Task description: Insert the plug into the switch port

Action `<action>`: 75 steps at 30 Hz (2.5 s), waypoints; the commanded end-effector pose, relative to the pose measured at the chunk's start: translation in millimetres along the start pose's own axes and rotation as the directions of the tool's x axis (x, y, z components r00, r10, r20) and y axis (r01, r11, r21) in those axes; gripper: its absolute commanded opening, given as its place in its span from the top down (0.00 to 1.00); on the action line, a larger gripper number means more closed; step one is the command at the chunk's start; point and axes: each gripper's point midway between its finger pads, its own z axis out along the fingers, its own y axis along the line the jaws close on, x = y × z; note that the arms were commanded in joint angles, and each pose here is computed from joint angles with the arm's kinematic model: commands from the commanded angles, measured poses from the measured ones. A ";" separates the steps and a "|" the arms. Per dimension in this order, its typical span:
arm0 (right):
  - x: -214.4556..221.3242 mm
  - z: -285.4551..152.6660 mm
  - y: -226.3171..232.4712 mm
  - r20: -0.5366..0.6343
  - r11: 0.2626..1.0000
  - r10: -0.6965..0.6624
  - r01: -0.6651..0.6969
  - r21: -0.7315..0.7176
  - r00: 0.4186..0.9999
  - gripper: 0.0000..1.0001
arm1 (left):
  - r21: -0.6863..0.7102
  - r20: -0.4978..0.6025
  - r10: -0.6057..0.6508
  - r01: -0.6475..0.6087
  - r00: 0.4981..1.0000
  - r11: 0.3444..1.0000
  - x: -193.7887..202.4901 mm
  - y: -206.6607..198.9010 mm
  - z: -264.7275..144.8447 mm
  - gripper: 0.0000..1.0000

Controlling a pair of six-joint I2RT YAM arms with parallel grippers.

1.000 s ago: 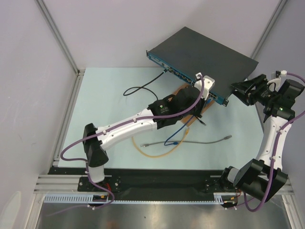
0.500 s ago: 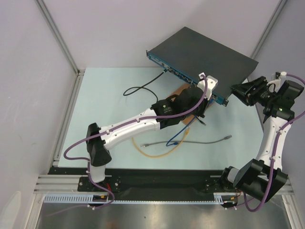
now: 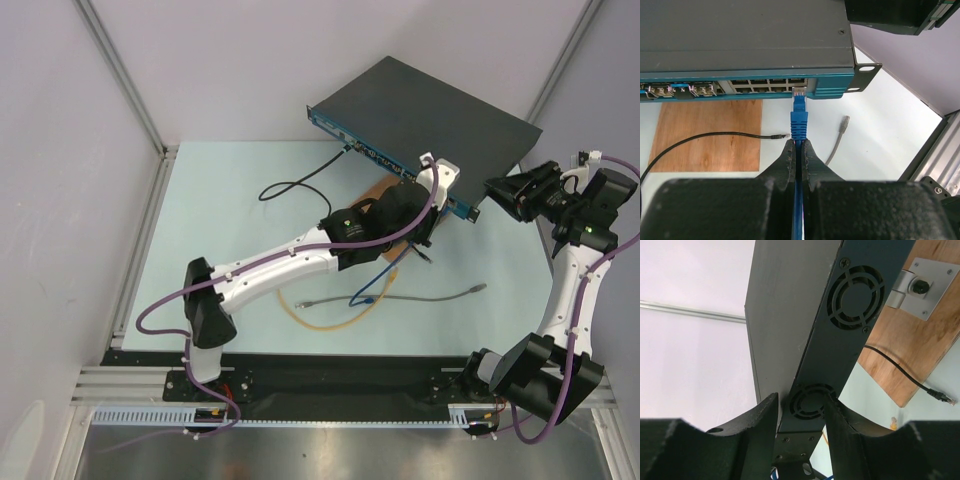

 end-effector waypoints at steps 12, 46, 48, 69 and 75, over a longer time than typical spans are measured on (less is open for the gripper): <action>9.6 8.4 22.0 -0.045 0.996 -0.043 0.039 -0.084 0.998 0.57 | -0.067 0.105 0.036 -0.029 0.994 0.997 -38.0 16.7 1.9 1.00; 43.8 20.1 13.4 -0.129 0.996 -0.007 -0.004 -0.086 0.992 1.00 | 0.034 0.228 -0.071 0.065 0.971 0.997 -78.4 -16.8 35.7 1.00; 45.4 20.6 13.4 -0.132 0.996 -0.007 -0.005 -0.086 0.991 1.00 | 0.030 0.231 -0.078 0.073 0.970 0.997 -77.1 -17.3 38.8 0.99; 62.3 23.2 10.3 -0.167 0.996 0.010 -0.025 -0.090 0.986 1.00 | 0.019 0.343 -0.156 0.159 0.926 0.987 -97.5 -17.5 58.7 1.00; 57.5 19.1 10.9 -0.172 0.996 -0.036 0.020 -0.092 0.984 1.00 | 0.012 0.307 -0.145 0.149 0.940 0.989 -88.8 -11.5 49.9 0.99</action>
